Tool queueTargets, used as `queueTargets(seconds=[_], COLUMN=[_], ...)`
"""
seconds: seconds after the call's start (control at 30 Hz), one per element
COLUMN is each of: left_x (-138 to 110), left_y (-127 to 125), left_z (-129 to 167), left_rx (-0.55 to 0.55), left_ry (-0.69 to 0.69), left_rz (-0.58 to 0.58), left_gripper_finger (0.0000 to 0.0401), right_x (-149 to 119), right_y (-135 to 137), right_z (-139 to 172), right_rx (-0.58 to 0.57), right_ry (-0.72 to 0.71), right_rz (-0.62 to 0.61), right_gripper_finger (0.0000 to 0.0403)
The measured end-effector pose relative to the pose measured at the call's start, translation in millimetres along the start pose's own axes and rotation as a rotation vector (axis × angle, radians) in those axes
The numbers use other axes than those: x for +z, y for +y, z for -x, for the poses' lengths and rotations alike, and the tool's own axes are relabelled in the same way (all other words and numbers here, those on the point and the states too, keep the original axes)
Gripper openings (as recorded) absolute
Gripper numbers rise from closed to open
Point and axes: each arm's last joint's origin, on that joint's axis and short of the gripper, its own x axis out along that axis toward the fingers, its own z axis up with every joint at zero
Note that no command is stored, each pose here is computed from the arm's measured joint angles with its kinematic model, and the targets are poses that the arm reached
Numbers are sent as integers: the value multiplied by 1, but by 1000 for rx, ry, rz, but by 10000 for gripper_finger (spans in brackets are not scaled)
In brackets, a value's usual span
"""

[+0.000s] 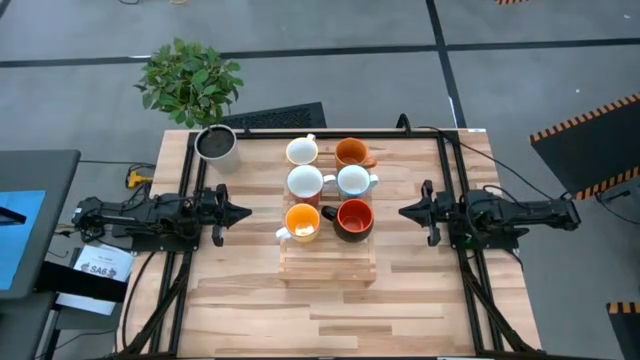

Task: Place coffee mugs
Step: Return to Home Position

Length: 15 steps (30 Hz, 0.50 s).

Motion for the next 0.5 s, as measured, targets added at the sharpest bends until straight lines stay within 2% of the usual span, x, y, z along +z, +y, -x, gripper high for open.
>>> queueTargets(seconds=[0.5], left_x=[0], left_y=[0], left_z=[0], left_rx=[2], left_ry=[-1], left_rz=[0], left_gripper_finger=[0], right_x=[4], right_y=[2], right_z=[1], right_rx=[17], right_ry=[-47], right_rz=[-4], right_gripper_finger=[51])
